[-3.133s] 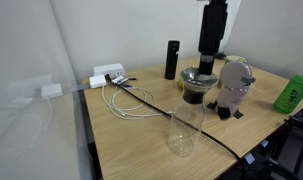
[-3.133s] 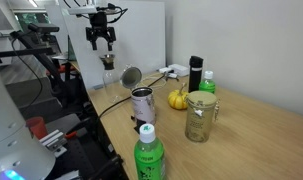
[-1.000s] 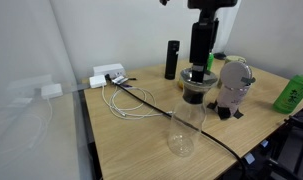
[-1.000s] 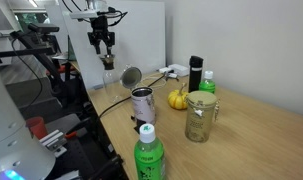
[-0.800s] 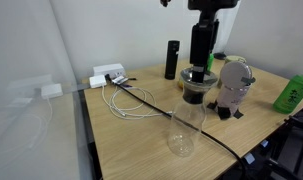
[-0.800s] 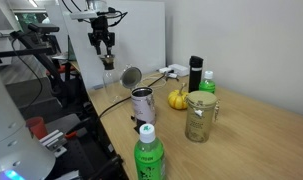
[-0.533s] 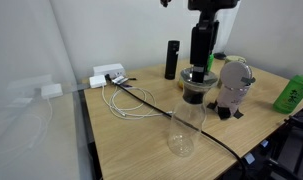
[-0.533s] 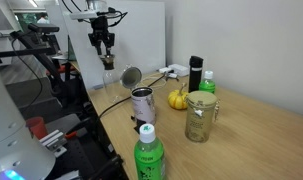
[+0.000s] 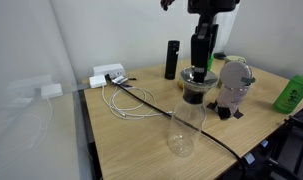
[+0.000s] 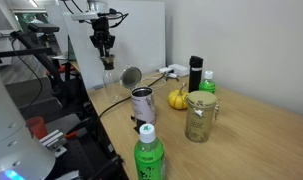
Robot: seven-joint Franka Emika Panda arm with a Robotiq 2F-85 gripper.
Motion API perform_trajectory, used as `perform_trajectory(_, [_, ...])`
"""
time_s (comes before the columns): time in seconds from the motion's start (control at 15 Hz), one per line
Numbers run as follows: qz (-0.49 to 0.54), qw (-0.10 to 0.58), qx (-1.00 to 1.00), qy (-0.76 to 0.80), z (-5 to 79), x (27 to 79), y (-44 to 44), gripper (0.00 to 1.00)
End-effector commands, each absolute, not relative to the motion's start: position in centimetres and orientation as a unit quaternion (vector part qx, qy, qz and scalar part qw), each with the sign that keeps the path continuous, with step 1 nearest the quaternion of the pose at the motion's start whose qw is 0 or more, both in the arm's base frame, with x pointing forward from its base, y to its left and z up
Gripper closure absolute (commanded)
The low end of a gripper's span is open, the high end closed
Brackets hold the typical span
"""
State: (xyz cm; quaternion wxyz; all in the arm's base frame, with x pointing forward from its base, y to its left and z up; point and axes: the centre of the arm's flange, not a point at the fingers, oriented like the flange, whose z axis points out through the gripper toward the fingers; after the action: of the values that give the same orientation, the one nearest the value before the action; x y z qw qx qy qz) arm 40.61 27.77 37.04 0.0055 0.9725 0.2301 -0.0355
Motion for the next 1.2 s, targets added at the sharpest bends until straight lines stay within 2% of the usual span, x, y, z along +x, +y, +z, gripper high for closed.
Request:
perform_trajectory(0.0, [-0.036, 0.010, 0.974, 0.224, 35.92, 41.10, 27.41, 0.65])
perform_trajectory(0.2, [-0.042, 0.007, 0.973, 0.225, 35.30, 41.39, 27.34, 0.67])
perform_trajectory(0.27, [-0.043, 0.007, 0.973, 0.225, 35.17, 41.44, 27.36, 0.83])
perform_trajectory(0.4, [-0.039, 0.007, 0.974, 0.225, 35.47, 41.57, 27.39, 0.97])
perform_trajectory(0.53, [-0.037, 0.008, 0.974, 0.224, 35.65, 41.70, 27.32, 1.00])
perform_trajectory(1.13, [-0.039, 0.009, 0.975, 0.219, 36.09, 41.85, 26.97, 0.99])
